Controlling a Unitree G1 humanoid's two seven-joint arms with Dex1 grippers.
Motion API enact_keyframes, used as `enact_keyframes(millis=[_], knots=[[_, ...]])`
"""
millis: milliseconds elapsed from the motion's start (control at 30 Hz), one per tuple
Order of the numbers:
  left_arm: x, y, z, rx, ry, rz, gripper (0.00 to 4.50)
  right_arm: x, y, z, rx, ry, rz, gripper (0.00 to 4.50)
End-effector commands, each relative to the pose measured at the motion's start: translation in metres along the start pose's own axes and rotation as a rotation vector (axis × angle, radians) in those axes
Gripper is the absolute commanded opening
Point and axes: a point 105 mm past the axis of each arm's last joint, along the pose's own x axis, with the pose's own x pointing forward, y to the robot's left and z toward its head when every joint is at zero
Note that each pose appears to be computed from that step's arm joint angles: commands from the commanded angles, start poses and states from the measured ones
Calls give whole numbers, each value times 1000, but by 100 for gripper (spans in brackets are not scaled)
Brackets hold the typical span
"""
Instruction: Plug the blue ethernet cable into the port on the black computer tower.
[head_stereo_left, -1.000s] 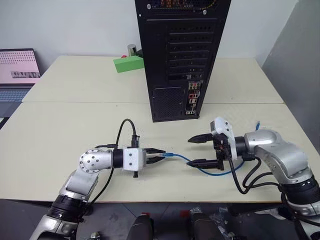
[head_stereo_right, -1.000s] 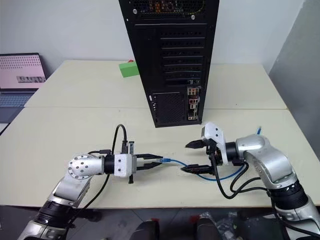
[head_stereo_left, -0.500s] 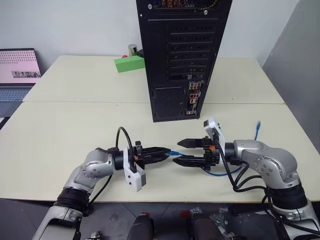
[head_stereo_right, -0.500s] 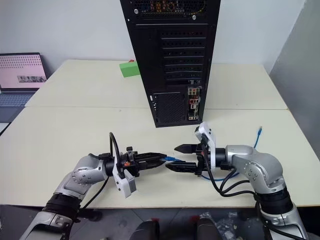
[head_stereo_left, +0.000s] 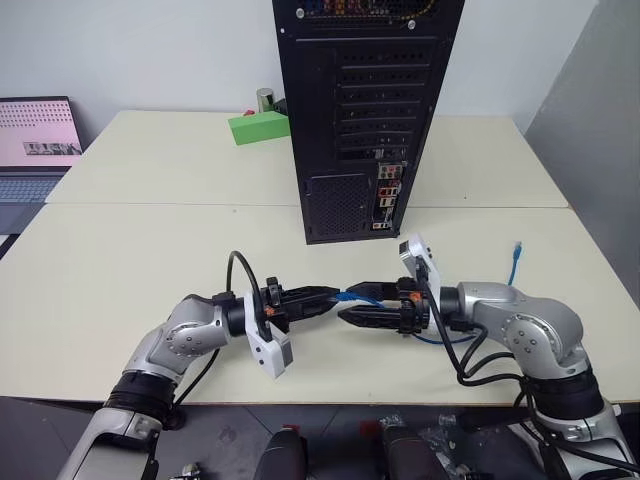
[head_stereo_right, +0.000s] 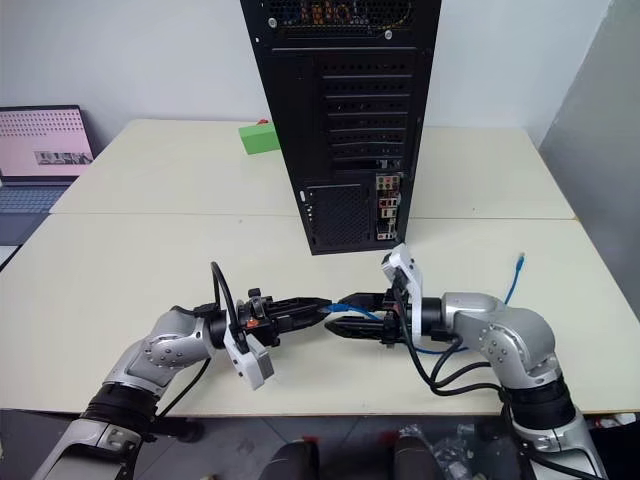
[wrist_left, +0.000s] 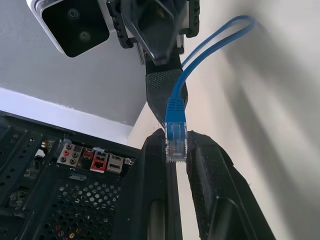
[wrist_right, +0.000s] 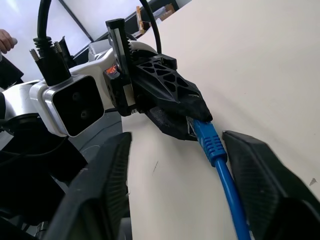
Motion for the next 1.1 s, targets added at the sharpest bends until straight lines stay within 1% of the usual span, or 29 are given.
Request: enact_keyframes(millis=[33,300,500,567,733,833,900,967,1033,1100], knots=[[2,6,5,29,-20,16,30,2,5,5,-15,-15,27,195],[4,7,7,38,-34,26,30,2,3,7,-13,-21,23,5],[3,9,7,16,-28,55,30,3,2,11,-12,-26,29,0],[2,5,3,-49,-3,48,100,2,2,14,-21,-30,32,0],[-1,1,-7,-156,57,41,200,-1,-1,17,-41,-31,12,0],[-7,4,-19,-334,136,90,271,-6,-5,19,-69,-34,-39,0],[-9,6,-23,-411,163,113,314,-10,-7,20,-82,-36,-63,0],[-12,14,-30,-535,216,164,349,-15,-12,25,-103,-77,-149,0],[-14,20,-36,-655,254,212,389,-18,-19,32,-135,-138,-274,0],[-12,29,-39,-732,282,269,392,-21,-22,39,-151,-202,-385,0]])
